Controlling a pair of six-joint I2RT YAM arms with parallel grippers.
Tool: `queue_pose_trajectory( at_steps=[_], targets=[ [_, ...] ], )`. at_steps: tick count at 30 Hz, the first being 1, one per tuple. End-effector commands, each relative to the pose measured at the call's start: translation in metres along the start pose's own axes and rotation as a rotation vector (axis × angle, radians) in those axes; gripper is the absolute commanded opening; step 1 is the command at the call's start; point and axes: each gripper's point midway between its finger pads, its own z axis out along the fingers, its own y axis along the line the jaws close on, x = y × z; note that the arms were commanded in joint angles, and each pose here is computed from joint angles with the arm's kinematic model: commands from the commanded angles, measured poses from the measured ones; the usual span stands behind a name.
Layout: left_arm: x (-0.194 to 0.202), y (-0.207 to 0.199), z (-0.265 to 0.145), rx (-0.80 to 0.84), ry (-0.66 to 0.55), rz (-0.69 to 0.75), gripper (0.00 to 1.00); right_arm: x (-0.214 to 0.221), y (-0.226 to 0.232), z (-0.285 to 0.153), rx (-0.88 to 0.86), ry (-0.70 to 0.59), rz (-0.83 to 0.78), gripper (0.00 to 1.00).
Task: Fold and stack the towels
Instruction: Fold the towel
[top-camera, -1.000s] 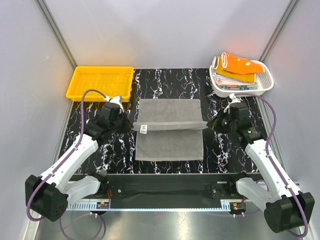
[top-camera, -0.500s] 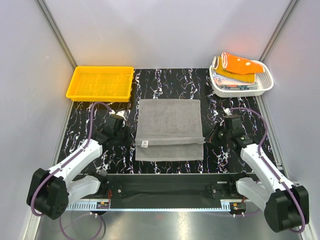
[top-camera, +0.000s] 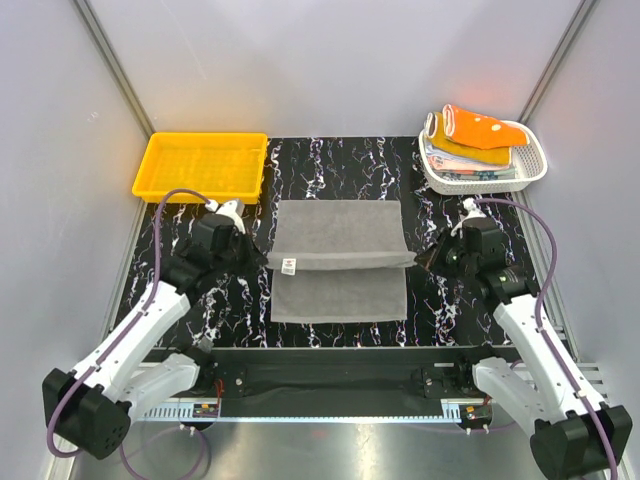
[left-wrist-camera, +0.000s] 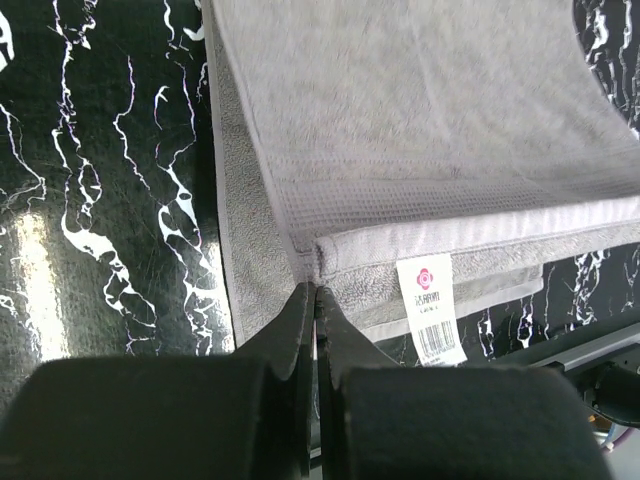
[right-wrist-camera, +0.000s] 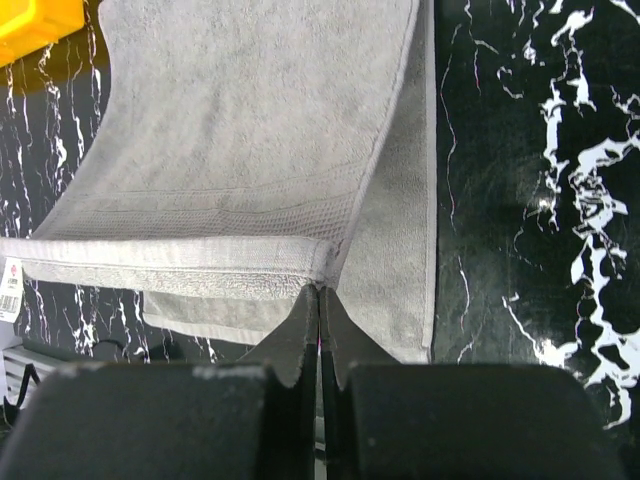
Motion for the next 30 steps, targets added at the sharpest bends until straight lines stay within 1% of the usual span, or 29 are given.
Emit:
queue_pose_trajectory(
  at_steps=[1,3,4,9,13,19,25,30],
  targets=[
    [0.001,0.005,-0.005,-0.019,-0.003,0.012,0.0,0.001,-0.004,-0.007,0.024,-0.007,-0.007,0.0],
    [0.007,0.007,-0.001,-0.019,0.008,0.006,0.0,0.009,-0.008,-0.004,0.028,0.014,0.002,0.0],
    [0.016,0.011,0.003,-0.022,0.029,-0.001,0.0,0.017,-0.011,-0.001,0.024,0.031,0.021,0.0],
    [0.035,0.02,0.013,-0.02,0.062,-0.028,0.0,0.049,-0.025,0.013,0.024,0.087,0.097,0.0],
    [0.065,0.034,0.027,-0.036,0.123,-0.061,0.0,0.068,-0.033,0.023,0.021,0.114,0.162,0.0],
    [0.088,0.045,0.043,-0.045,0.165,-0.105,0.0,0.079,-0.049,0.032,0.092,0.128,0.221,0.0],
    [0.09,0.043,0.043,-0.037,0.168,-0.103,0.0,0.08,-0.053,0.036,0.118,0.135,0.235,0.0],
    [0.074,0.033,0.032,-0.017,0.132,-0.091,0.0,0.066,-0.047,0.027,0.114,0.094,0.224,0.0]
  ],
)
